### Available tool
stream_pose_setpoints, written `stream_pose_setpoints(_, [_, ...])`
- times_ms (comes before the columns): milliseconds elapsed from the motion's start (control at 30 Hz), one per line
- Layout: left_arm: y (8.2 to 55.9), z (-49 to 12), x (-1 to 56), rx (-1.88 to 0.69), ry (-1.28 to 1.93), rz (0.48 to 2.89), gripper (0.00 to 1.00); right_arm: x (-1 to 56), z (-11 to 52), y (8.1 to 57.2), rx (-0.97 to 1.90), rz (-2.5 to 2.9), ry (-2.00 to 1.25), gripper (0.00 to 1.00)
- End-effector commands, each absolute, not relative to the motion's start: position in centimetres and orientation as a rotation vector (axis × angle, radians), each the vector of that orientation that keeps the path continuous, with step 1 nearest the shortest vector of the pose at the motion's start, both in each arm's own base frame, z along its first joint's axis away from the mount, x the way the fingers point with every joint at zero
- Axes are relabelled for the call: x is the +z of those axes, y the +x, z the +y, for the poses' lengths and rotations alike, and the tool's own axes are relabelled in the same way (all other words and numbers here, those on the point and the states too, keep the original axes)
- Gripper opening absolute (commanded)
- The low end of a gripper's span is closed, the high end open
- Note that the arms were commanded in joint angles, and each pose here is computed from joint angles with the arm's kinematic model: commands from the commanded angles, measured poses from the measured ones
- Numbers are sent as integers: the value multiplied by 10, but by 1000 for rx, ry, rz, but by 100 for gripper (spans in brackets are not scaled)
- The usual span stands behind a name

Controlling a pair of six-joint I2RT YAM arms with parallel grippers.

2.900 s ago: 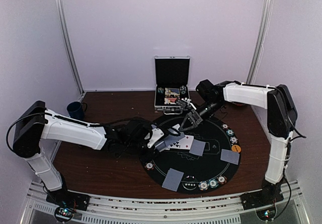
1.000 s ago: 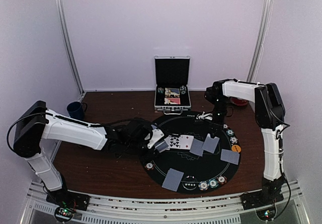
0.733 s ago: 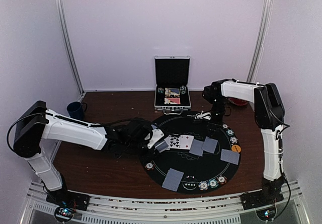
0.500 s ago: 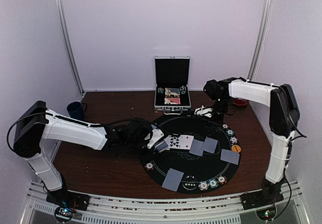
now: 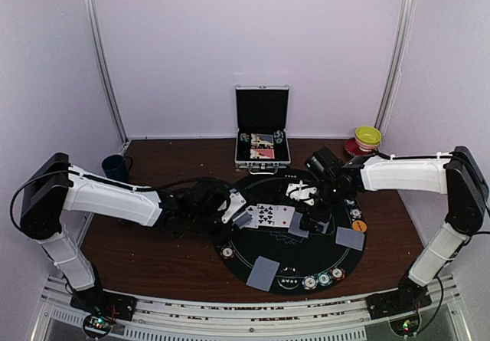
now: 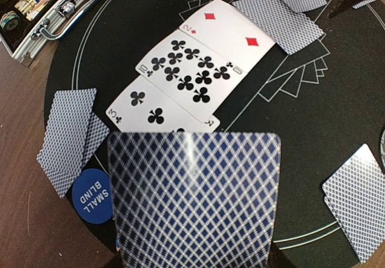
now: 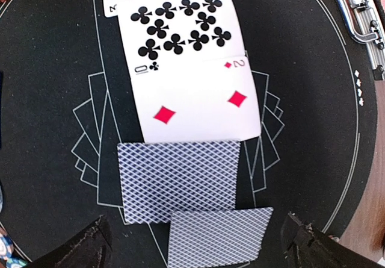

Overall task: Distribute texas hold em gaming equipment
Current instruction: Adjust the poker card in the community card area.

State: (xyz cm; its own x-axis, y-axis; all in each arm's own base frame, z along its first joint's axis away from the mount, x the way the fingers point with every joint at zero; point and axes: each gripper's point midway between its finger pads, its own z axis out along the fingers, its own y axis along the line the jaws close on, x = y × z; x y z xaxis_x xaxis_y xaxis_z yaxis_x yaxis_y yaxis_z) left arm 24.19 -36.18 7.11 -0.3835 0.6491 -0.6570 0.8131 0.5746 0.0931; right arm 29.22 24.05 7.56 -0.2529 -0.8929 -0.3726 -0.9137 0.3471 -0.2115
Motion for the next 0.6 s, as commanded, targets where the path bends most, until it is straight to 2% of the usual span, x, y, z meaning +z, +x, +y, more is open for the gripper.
stream_pose_setpoints(0, [254,-362,97,-341,1071,2118,49,74,257,302,38,2151,-1493,100])
stream_pose_setpoints(567, [263,-349,98,-315,1018,2149,50,31,253,299,-132,2208,-1544,100])
